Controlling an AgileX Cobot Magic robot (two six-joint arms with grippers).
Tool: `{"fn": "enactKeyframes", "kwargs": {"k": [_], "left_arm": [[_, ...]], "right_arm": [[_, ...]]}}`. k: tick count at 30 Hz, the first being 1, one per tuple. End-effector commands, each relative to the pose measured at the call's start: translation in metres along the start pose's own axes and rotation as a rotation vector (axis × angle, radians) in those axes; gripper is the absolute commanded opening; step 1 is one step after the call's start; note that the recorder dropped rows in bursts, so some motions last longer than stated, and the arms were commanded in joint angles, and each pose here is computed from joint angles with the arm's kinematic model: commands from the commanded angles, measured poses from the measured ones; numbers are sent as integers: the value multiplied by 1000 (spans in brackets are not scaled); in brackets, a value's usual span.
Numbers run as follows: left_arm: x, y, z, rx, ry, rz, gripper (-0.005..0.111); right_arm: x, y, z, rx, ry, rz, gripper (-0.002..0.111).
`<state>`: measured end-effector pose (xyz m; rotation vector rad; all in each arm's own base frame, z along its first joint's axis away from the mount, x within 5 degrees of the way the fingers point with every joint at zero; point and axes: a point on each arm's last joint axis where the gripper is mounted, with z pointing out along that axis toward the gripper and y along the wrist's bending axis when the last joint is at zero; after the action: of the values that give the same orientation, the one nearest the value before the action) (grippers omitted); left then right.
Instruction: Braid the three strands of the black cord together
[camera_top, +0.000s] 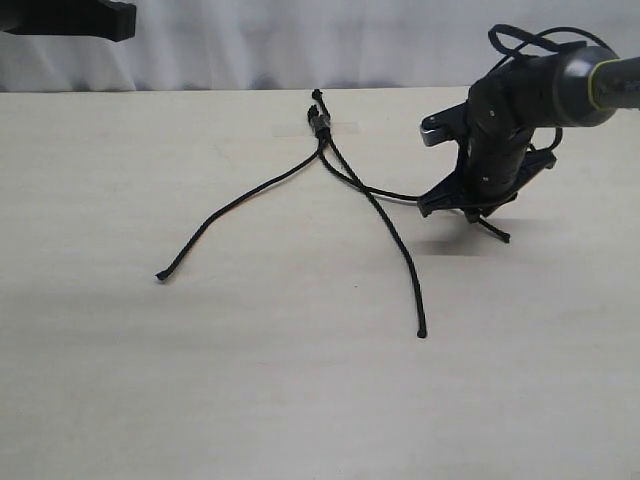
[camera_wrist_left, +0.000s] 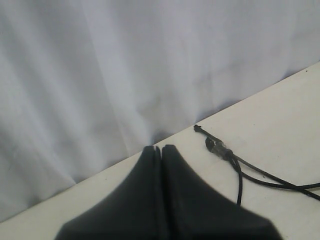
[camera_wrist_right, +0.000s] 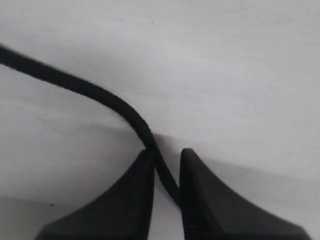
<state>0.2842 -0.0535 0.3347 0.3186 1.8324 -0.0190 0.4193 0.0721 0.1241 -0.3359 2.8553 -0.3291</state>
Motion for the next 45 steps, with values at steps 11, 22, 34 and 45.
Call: {"fn": "enactKeyframes", "kwargs": {"k": [11, 22, 34, 45], "left_arm": [[0, 0, -1, -1, -3, 3, 0], [0, 0, -1, -1, -3, 3, 0], [1, 0, -1, -1, 0, 3, 0], [0, 0, -1, -1, -3, 3, 0]], "right_arm": [[-5, -1, -23, 4, -56, 51, 20], [-5, 40, -51, -210, -83, -26, 19], [7, 68, -2, -249, 48, -82, 19], [22, 153, -34, -289, 21, -335, 19]]}}
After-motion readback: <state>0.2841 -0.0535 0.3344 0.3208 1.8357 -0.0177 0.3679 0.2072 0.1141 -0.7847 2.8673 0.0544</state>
